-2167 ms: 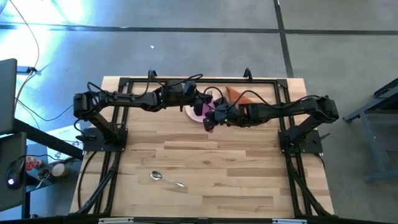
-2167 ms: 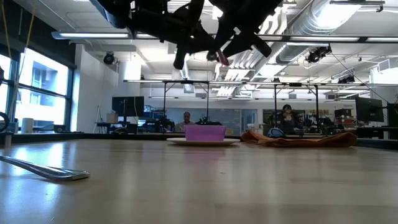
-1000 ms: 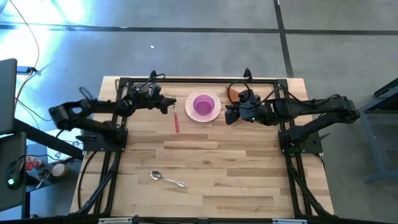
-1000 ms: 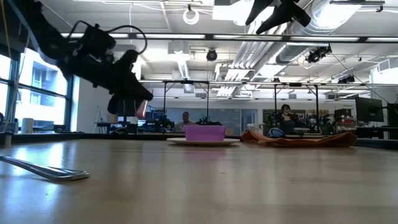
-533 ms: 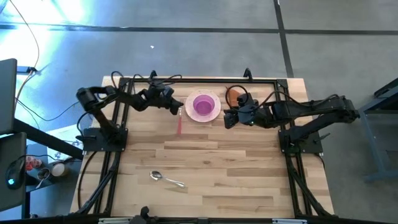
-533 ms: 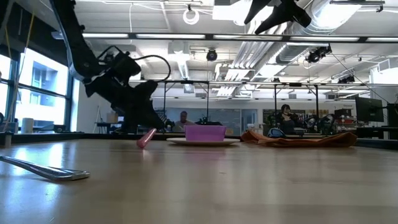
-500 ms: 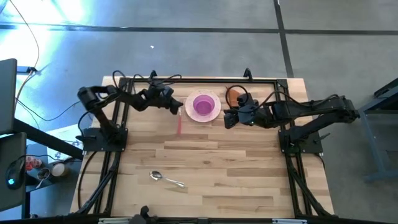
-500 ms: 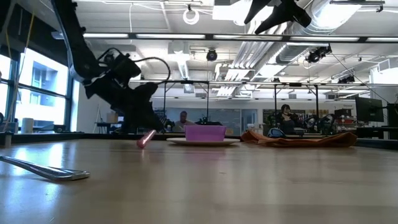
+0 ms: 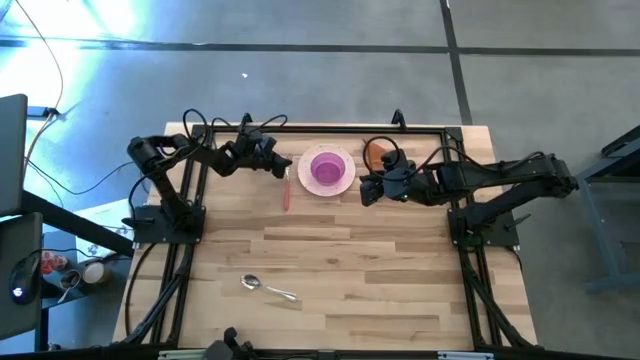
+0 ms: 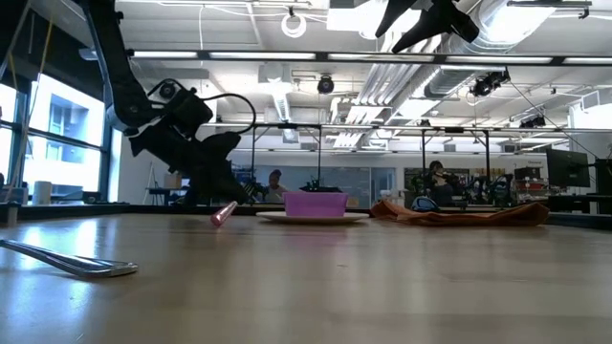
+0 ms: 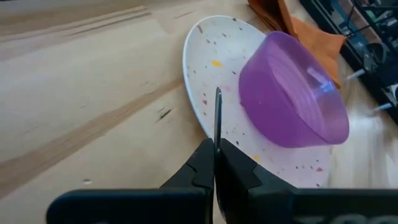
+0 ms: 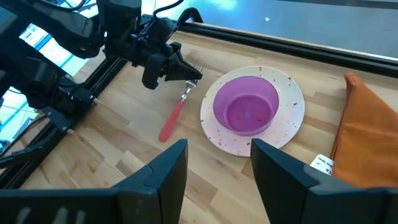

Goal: Set table place
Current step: Put the pink fork to the left of the white plate

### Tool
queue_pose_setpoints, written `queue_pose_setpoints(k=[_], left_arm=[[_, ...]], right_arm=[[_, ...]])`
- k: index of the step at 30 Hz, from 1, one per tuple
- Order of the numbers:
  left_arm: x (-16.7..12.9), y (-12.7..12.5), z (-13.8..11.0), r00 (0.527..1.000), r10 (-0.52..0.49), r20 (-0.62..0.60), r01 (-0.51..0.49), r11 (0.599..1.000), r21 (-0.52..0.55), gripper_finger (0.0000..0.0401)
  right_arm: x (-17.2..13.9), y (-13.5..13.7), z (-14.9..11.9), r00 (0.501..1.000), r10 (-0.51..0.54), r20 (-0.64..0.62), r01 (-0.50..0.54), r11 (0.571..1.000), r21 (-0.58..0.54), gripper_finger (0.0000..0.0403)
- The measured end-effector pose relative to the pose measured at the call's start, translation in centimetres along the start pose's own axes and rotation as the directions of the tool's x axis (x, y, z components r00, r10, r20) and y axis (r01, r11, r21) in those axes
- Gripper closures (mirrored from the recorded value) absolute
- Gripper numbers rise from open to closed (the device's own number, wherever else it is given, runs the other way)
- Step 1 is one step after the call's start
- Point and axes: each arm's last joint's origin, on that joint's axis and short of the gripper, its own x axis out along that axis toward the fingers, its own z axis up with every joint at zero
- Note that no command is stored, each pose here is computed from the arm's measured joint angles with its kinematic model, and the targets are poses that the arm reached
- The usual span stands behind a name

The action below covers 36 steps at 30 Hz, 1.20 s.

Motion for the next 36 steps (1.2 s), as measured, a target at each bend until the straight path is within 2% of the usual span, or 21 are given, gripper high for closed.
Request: queue_pose_setpoints(k=[5,9,15,20,27,36], left_arm=[[0.2,0.0,0.5,1.000,0.023,0.004,-0.023,0.998,-0.063,0.0401],[0.6,-0.1,1.4,0.995,0.070,-0.064,-0.076,0.992,-0.100,0.0401],[1.0,-0.6,2.0,0.967,0.174,-0.184,-0.189,0.980,-0.067,0.0401],[1.0,-0.5,2.0,0.964,0.199,-0.179,-0.217,0.972,-0.091,0.0401],[0.9,-0.2,1.7,0.943,0.270,-0.194,-0.302,0.940,-0.161,0.0401],[0.9,-0.1,1.7,0.943,0.267,-0.199,-0.297,0.945,-0.138,0.0397]], right_arm=[[0.0,0.0,0.0,1.000,0.000,0.000,0.000,1.000,0.002,0.0238],[0.0,0.0,0.0,1.000,0.000,0.000,0.000,1.000,0.002,0.0238],[0.0,0.0,0.0,1.000,0.001,0.001,-0.001,1.000,-0.002,0.0238],[0.0,0.0,0.0,1.000,0.003,-0.002,-0.003,1.000,-0.003,0.0238],[0.0,0.0,0.0,1.000,0.006,-0.006,-0.006,1.000,-0.007,0.0238],[0.0,0.0,0.0,1.000,0.006,-0.006,-0.006,1.000,-0.017,0.0238]])
